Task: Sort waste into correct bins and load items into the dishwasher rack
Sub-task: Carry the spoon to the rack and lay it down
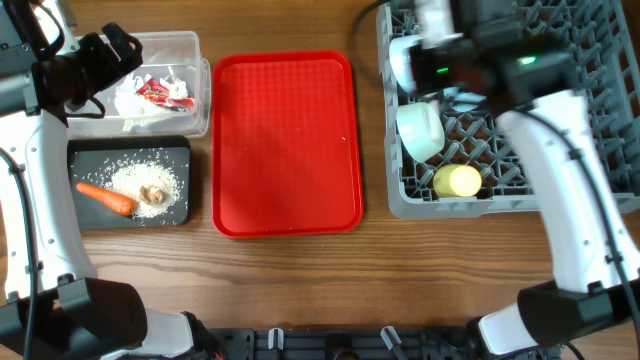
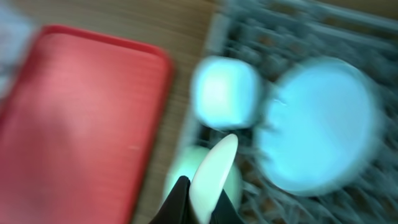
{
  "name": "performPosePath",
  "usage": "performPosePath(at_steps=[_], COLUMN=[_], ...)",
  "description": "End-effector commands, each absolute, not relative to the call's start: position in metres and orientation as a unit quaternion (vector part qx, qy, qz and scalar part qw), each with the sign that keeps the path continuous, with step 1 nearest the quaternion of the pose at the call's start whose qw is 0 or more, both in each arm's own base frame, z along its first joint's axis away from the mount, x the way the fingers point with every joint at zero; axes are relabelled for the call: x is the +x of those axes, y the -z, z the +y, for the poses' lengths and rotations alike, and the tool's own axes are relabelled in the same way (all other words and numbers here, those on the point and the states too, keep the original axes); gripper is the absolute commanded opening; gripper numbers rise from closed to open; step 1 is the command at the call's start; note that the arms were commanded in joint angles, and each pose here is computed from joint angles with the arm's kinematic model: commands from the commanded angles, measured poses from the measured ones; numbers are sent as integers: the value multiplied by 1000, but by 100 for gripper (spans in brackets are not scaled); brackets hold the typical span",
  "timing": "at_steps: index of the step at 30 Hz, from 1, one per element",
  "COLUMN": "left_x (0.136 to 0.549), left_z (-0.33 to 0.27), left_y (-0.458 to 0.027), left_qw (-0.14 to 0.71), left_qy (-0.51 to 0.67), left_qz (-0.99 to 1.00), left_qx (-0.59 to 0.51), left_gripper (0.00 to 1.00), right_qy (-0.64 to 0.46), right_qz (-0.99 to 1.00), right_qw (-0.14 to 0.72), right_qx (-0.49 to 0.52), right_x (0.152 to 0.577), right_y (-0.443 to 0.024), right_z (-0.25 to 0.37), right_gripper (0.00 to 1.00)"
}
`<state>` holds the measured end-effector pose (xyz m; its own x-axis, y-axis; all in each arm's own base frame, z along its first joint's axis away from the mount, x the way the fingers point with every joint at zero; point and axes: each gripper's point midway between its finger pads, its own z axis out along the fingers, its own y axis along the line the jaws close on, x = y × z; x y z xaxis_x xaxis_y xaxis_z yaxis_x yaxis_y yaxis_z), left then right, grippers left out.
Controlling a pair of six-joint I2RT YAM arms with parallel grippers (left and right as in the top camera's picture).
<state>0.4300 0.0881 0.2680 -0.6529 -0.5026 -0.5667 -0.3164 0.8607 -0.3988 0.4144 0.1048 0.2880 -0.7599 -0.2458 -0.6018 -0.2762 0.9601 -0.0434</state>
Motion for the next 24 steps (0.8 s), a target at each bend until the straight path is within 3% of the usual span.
performPosePath(at_steps=[1, 5, 8, 13, 17, 24], left_x=[431, 431, 431, 431, 431, 431], left_z=[90, 90, 90, 90, 90, 90], left_y=[-270, -270, -270, -270, -270, -270], left_qw=[353, 353, 353, 353, 353, 353], left_qy=[129, 129, 129, 129, 129, 129], left_qz=[899, 899, 899, 899, 899, 899], left_qx=[-226, -226, -226, -226, -226, -226], left_gripper=[100, 100, 100, 100, 100, 100], right_qy=[14, 9, -15, 12, 25, 38], right_qz=[954, 965, 943, 860, 817, 803], right_qw=[292, 258, 223, 210, 215, 218], right_qx=[-62, 55, 245, 465, 535, 553], right_x=[418, 412, 401, 388, 385, 383], right_y=[-275, -249, -223, -194, -174, -130], right_z=[44, -1, -34, -67, -77, -83], right_gripper=[4, 4, 4, 4, 4, 4])
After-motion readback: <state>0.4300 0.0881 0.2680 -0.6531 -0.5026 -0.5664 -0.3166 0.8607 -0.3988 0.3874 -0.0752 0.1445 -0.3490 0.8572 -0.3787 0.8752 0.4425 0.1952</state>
